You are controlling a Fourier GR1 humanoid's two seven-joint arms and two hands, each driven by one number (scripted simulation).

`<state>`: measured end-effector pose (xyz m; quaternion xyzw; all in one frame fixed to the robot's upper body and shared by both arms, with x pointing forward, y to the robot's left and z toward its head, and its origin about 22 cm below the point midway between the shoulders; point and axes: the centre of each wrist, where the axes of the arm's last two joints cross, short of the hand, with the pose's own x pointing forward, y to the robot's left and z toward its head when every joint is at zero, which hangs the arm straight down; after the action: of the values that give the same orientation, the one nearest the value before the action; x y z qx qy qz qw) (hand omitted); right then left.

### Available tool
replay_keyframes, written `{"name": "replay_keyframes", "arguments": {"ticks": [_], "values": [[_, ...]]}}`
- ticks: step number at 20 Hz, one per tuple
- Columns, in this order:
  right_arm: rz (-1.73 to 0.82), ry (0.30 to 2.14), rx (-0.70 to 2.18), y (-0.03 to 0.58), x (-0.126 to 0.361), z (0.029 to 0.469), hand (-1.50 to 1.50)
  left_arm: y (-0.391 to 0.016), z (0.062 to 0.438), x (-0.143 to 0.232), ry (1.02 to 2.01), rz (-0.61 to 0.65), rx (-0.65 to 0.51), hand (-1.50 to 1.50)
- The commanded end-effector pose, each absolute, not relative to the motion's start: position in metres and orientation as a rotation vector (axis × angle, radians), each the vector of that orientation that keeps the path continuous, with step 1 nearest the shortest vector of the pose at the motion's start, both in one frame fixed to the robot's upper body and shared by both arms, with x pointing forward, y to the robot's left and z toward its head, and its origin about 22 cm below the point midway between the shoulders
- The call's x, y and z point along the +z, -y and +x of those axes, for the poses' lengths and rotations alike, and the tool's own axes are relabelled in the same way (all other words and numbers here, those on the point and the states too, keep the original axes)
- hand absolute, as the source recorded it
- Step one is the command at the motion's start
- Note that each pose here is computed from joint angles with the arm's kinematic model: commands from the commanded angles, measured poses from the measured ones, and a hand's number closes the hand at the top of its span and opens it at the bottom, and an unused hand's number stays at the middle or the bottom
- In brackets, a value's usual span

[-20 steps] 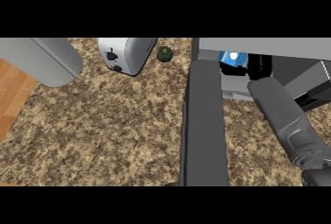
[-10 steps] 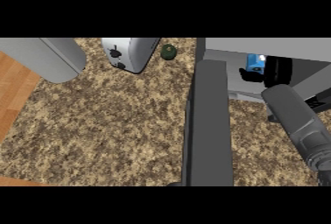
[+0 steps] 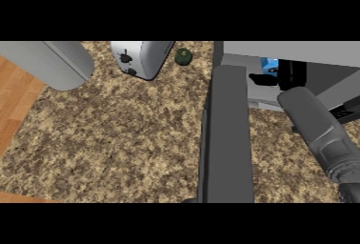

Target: Pick up the milk, place it into the microwave and close the microwave

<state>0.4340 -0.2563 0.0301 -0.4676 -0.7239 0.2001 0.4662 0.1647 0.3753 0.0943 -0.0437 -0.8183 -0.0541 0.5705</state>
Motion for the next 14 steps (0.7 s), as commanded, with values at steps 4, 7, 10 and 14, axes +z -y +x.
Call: {"name": "replay_keyframes", "arguments": {"ticks": [4,7,10,14], "values": [[-0.957,1.839,0.489,0.241,0.022,0.432,-1.50,-0.363,0.171,0.088,1.904,-0.179,-0.187,-1.50],[-0.845,1.883,0.443,0.245,0.044,0.442,-1.50,-0.357,0.185,0.084,1.904,-0.230,-0.209,-1.50],[-0.751,1.903,0.390,0.237,0.033,0.438,-1.50,-0.347,0.187,0.086,1.917,-0.274,-0.261,-1.50],[-0.596,1.925,0.312,0.238,0.018,0.430,-1.50,-0.344,0.187,0.079,1.907,-0.313,-0.261,-1.50]]}}
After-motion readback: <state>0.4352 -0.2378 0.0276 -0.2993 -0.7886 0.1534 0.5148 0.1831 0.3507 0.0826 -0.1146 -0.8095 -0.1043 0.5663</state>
